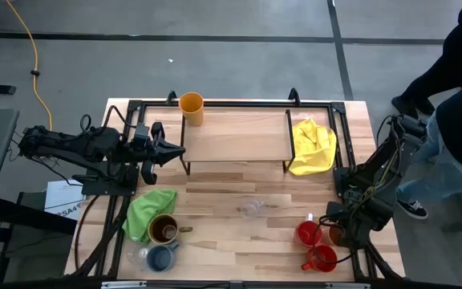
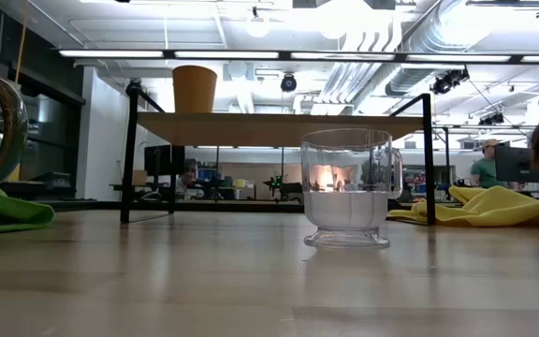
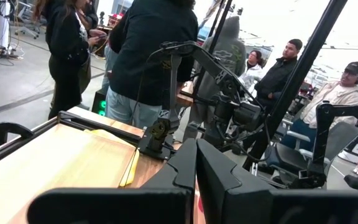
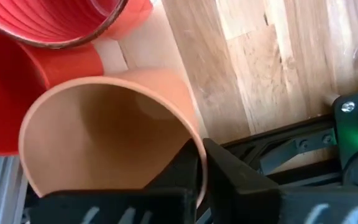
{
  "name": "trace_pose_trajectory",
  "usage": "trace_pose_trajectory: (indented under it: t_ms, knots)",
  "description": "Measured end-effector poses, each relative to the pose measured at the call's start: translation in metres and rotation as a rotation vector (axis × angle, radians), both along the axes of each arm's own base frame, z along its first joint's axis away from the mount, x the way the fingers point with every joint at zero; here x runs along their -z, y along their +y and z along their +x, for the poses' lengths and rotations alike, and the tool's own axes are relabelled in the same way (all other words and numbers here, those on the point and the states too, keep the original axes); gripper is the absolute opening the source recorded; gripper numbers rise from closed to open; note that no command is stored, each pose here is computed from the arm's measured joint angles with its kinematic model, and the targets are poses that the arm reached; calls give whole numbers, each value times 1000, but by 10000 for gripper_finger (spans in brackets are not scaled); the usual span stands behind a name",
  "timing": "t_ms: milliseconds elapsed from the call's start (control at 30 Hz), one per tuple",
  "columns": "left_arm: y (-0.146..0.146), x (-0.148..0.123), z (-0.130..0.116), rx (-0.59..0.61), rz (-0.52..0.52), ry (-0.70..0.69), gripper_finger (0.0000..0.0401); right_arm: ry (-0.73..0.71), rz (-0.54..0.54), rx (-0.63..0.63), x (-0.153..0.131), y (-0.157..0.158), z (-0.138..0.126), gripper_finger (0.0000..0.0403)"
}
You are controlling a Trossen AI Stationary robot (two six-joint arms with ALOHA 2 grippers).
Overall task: Stack small to large cups/mugs on shelf
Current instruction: Put the orange cup on the shelf
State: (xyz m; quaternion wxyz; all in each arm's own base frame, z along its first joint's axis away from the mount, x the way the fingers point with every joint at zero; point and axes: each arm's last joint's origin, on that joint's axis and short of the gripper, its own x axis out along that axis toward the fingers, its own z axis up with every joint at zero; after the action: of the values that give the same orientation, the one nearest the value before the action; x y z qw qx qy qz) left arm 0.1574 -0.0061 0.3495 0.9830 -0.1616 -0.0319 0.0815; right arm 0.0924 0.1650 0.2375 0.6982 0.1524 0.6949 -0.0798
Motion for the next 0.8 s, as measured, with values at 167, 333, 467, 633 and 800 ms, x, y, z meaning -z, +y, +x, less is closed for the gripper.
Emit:
trace_pose_trajectory:
  t_ms: [167,333,467,633,800]
  knots:
    - [0,0,0,0,0,0,0,-6,5,-25,-13,1,1,3]
    - [0,0,0,0,0,0,0,-14,-16,-42,-38,-1,0,2]
    - [0,0,0,0,0,0,0,-64,-42,-35,-65,-5,0,1]
    - [0,0,0,1,0,0,0,-154,-79,-9,-99,-13,-1,1]
    - [0,0,0,1,0,0,0,-311,-72,37,-128,-23,8,0]
